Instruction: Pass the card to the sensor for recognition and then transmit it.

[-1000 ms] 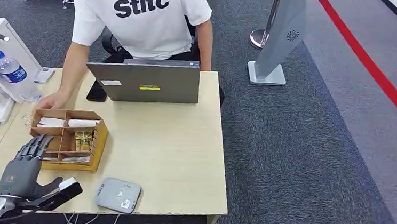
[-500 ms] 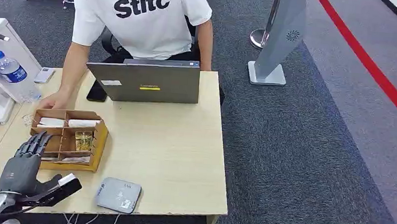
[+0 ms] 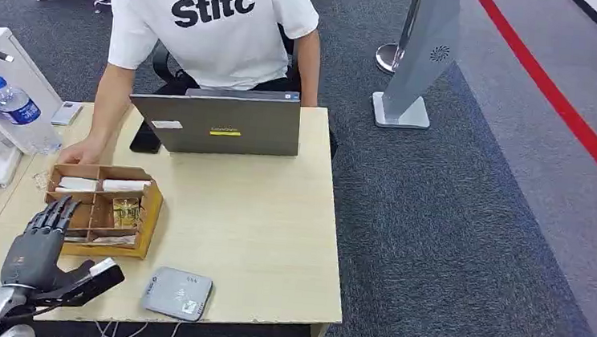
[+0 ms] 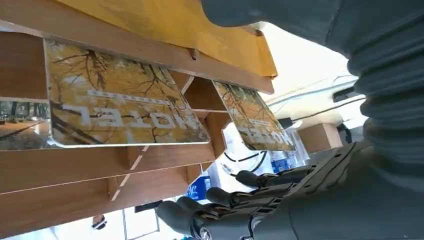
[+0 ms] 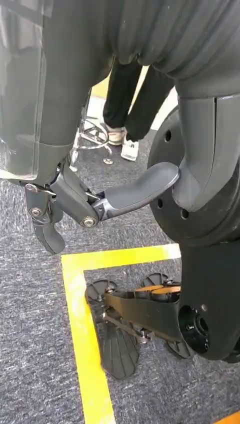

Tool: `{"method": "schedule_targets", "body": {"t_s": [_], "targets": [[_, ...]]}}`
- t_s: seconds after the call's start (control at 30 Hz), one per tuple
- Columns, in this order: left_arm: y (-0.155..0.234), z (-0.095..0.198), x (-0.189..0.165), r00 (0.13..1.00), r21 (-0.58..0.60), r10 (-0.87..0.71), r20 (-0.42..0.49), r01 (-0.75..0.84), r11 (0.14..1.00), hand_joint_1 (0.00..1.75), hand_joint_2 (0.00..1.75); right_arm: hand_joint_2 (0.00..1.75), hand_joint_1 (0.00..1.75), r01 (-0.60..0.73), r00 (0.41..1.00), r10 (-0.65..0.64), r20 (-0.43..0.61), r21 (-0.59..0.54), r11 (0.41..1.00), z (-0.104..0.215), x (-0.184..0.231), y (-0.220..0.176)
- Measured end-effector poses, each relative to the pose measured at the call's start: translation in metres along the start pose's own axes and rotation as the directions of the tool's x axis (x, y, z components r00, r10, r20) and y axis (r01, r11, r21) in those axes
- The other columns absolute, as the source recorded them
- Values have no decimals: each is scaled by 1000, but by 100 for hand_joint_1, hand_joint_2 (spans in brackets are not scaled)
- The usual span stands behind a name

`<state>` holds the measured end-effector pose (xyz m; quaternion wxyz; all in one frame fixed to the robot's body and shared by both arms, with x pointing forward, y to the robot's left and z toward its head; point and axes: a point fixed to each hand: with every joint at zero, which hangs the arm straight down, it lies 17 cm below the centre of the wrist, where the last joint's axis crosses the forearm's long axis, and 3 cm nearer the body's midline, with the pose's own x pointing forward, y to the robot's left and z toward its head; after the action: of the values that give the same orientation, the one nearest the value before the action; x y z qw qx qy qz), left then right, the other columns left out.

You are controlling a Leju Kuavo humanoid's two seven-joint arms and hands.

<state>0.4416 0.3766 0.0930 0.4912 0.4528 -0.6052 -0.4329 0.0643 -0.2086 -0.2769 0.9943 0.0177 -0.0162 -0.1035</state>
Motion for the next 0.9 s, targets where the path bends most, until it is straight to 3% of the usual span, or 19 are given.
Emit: {"method": "schedule_targets", "body": {"t_s": [0.9], "targets": [[-6, -4, 14, 995, -34, -49, 84, 52, 998, 0, 175, 175, 0, -10, 1000, 10, 10, 1, 1000, 0, 2, 0]]}}
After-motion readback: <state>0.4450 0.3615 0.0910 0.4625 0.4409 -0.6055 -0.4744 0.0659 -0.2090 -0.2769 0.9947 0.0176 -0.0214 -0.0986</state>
